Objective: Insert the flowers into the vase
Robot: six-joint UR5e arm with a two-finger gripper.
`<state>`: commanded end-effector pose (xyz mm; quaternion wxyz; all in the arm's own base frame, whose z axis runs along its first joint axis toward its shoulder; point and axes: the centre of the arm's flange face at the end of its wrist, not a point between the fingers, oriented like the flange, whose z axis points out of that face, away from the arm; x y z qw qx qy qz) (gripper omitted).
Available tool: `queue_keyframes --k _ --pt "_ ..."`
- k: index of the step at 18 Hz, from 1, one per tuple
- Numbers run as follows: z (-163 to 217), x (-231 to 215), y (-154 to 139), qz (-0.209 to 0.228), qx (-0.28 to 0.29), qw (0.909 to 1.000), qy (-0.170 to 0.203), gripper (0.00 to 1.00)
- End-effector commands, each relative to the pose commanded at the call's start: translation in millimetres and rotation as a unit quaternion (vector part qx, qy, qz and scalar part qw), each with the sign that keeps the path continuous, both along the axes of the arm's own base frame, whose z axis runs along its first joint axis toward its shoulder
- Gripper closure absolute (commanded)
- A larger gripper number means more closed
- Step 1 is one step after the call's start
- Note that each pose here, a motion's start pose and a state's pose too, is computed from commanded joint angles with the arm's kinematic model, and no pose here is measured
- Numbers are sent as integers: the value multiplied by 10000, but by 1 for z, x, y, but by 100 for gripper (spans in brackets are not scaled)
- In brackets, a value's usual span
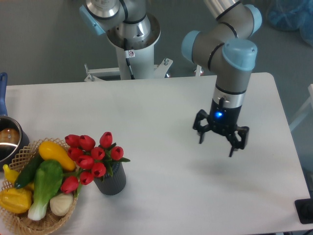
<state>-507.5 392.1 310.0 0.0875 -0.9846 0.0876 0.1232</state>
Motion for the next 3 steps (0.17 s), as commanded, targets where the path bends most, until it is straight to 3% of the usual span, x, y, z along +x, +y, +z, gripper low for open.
queue_keyframes --k 3 --pt "5 -10 4 20 -26 9999 97 0"
